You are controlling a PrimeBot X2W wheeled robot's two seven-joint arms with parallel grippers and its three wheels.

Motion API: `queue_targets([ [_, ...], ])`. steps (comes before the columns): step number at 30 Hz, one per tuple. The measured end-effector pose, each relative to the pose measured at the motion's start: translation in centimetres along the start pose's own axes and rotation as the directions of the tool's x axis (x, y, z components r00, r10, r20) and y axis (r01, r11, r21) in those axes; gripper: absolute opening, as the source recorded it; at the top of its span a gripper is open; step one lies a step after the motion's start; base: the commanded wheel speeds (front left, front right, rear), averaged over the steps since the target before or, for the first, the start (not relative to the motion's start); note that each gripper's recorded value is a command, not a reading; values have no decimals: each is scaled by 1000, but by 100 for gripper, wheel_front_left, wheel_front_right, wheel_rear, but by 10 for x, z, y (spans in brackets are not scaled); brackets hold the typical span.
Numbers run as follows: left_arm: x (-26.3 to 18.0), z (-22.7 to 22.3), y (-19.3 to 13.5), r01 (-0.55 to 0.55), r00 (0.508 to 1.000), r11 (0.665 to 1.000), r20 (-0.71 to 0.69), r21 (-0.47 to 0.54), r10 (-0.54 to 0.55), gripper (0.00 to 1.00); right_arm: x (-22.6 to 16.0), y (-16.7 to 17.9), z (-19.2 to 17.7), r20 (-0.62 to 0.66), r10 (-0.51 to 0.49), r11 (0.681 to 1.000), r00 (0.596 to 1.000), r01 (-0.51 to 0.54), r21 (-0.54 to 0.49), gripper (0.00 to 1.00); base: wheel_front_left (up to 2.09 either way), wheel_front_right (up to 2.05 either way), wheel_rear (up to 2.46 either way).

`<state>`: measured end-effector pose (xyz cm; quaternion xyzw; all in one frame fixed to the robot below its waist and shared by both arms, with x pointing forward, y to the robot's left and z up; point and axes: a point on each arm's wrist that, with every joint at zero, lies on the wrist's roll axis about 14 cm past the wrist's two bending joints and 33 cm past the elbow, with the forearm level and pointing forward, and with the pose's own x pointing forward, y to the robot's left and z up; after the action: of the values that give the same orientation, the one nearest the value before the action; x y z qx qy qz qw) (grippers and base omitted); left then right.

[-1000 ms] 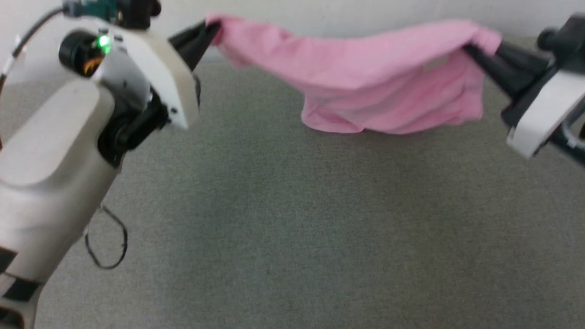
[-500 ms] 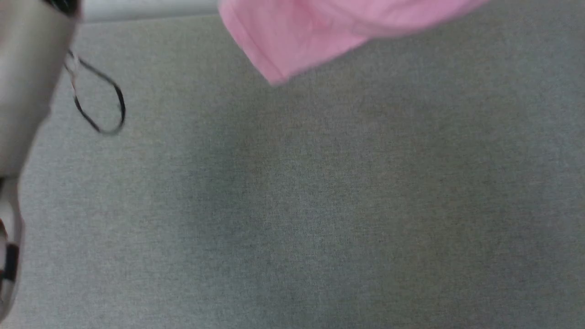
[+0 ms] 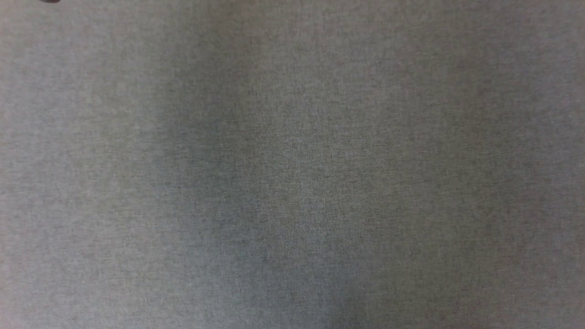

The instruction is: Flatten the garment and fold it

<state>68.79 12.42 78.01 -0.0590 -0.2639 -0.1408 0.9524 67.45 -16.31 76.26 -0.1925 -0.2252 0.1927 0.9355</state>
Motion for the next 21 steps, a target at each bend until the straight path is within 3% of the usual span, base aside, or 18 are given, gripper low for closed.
queue_targets([
  [8,-32,-95,25,-48,990,999,-133,-19,45,0,-11,61,-91,-123,134,990,983,-127,58,0,0,0,0],
  [14,-105,-158,41,-90,951,996,-298,-26,78,0,-66,120,-140,-248,280,957,927,-251,143,0,0,0,0],
  [21,-213,-191,35,-172,880,984,-456,-46,132,0,-147,176,-156,-324,417,899,849,-332,285,0,0,0,0],
])
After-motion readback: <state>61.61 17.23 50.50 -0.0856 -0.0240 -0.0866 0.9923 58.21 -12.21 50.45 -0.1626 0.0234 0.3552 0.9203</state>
